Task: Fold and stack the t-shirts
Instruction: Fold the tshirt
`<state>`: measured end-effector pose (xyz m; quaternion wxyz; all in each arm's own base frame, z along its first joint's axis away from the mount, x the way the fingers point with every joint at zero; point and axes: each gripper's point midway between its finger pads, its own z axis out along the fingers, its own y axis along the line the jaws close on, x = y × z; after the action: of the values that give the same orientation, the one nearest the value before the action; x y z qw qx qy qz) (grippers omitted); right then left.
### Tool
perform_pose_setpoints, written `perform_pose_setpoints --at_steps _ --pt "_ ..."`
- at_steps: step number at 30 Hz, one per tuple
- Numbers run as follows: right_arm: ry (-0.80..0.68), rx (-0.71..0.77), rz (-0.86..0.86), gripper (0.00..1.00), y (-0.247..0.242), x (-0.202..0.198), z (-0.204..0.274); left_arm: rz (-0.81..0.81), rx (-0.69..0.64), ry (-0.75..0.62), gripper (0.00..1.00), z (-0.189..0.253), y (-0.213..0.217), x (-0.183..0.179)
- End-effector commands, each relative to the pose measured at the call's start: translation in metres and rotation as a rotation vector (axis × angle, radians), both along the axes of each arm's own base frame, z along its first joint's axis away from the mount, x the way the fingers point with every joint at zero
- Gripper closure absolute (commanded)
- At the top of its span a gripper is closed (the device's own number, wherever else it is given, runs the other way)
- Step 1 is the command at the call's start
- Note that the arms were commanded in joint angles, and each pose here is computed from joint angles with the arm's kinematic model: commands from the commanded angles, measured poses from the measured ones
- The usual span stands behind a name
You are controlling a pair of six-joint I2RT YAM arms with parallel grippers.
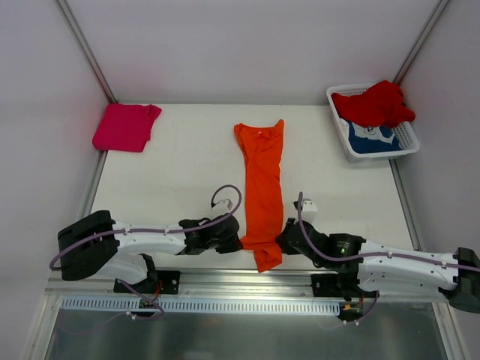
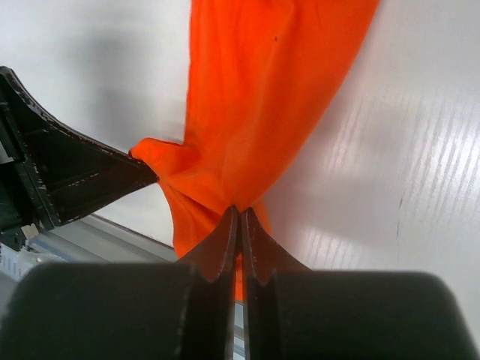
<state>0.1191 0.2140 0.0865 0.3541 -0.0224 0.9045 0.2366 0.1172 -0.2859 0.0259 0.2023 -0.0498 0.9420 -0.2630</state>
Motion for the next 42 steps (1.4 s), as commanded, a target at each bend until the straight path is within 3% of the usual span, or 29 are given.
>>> perform_pose_setpoints --at_steps 1,12,15,16,18,19,23,24,32,36,42 --pt "0.008 0.005 -0.053 1.0 -0.012 0.001 -0.007 -0.046 0.088 0.03 0.95 -0.015 0.009 -0.005" --pt "0.043 -0.014 -0.179 1.0 -0.046 -0.002 -0.03 -0.119 0.05 0.075 0.96 -0.022 -0.025 -0.011" --pt "0.066 -0.025 -0.191 0.97 -0.049 -0.006 -0.04 -0.145 0.047 0.08 0.92 -0.022 -0.036 -0.014" --pt "0.071 -0.027 -0.195 0.89 -0.05 -0.006 -0.042 -0.152 0.045 0.082 0.81 -0.022 -0.039 -0.015" --pt "0.076 -0.029 -0.193 0.8 -0.05 -0.007 -0.044 -0.159 0.048 0.086 0.68 -0.023 -0.04 -0.016" --pt "0.074 -0.029 -0.191 0.73 -0.05 -0.007 -0.043 -0.161 0.049 0.088 0.53 -0.023 -0.04 -0.017" --pt "0.076 -0.031 -0.189 0.68 -0.049 -0.007 -0.044 -0.157 0.043 0.09 0.27 -0.022 -0.038 -0.019" --pt "0.077 -0.036 -0.191 0.68 -0.049 -0.007 -0.045 -0.157 0.046 0.093 0.25 -0.023 -0.035 -0.02" --pt "0.09 -0.043 -0.175 0.67 -0.044 -0.009 -0.049 -0.138 0.038 0.116 0.25 -0.024 -0.028 -0.029" --pt "0.089 -0.043 -0.179 0.68 -0.045 -0.008 -0.05 -0.145 0.036 0.134 0.33 -0.025 -0.022 -0.043" --pt "0.084 -0.048 -0.18 0.68 -0.044 -0.007 -0.051 -0.119 0.044 0.12 0.32 -0.012 -0.006 -0.055"
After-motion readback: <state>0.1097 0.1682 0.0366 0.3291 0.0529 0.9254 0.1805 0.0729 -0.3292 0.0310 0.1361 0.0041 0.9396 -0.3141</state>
